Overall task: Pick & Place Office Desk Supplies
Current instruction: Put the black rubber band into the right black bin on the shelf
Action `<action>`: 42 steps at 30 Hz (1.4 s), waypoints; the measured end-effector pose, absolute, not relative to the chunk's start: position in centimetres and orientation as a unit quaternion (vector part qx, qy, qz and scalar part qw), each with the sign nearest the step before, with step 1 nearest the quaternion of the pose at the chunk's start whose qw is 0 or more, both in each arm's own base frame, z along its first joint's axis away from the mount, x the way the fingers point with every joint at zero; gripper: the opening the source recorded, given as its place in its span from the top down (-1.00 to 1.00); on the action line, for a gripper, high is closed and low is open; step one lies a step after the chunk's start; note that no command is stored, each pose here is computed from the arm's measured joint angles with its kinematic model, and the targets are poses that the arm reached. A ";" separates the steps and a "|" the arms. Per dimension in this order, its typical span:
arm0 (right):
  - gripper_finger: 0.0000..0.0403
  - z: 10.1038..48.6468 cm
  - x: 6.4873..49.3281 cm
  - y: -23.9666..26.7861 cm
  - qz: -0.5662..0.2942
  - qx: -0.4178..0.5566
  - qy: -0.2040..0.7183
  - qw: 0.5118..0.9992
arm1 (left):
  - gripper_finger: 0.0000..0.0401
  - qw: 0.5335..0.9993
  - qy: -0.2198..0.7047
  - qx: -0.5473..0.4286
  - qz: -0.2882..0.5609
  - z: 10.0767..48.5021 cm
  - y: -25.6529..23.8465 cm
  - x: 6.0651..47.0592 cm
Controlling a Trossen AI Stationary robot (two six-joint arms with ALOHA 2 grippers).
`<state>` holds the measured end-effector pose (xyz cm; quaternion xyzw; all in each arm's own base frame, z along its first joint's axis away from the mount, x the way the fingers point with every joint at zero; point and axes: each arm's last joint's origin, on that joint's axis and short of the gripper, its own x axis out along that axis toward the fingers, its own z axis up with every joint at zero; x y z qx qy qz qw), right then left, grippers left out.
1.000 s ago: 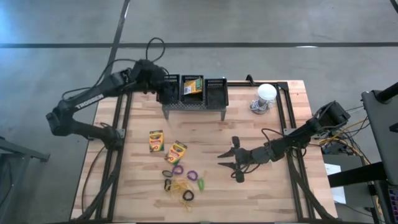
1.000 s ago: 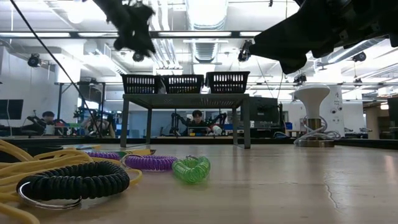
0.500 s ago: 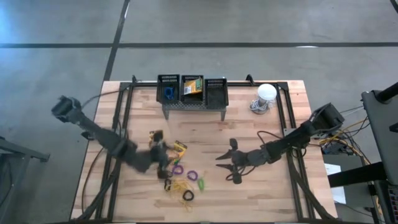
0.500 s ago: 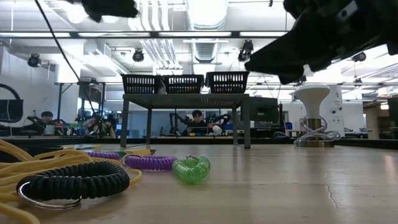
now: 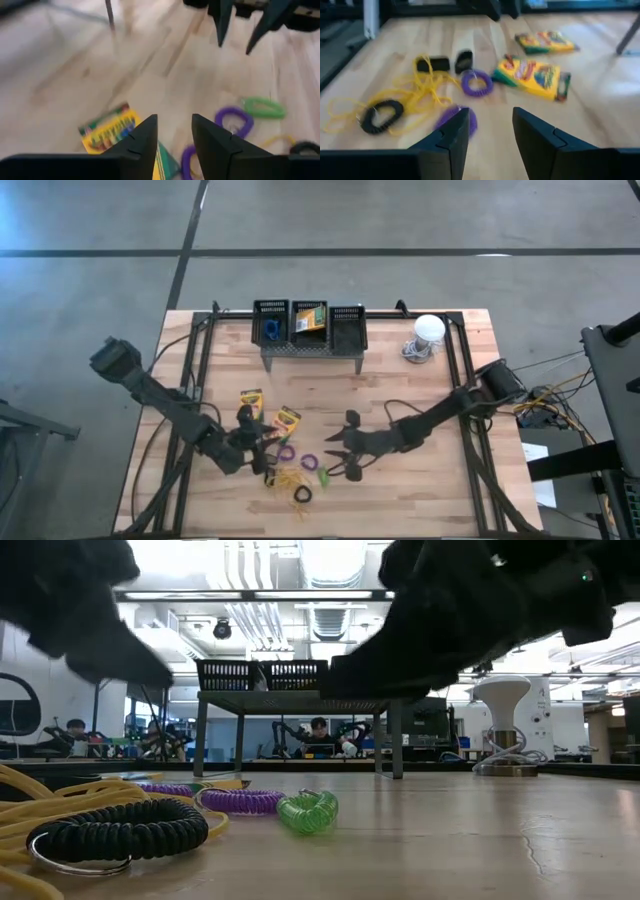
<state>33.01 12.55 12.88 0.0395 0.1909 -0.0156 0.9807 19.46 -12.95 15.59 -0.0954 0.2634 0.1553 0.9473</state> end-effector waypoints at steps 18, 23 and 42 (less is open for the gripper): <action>-0.04 13.4 45.8 15.5 0.057 0.009 0.309 0.949 | 0.41 0.904 0.317 -0.174 0.229 10.9 -11.1 17.0; 0.01 12.4 48.6 15.1 0.048 0.003 0.315 0.948 | 0.41 0.886 0.330 -0.190 0.264 10.7 -10.5 16.3; 0.86 10.6 51.0 14.3 0.039 -0.020 0.331 0.942 | 0.41 0.884 0.330 -0.190 0.271 10.6 -10.3 15.8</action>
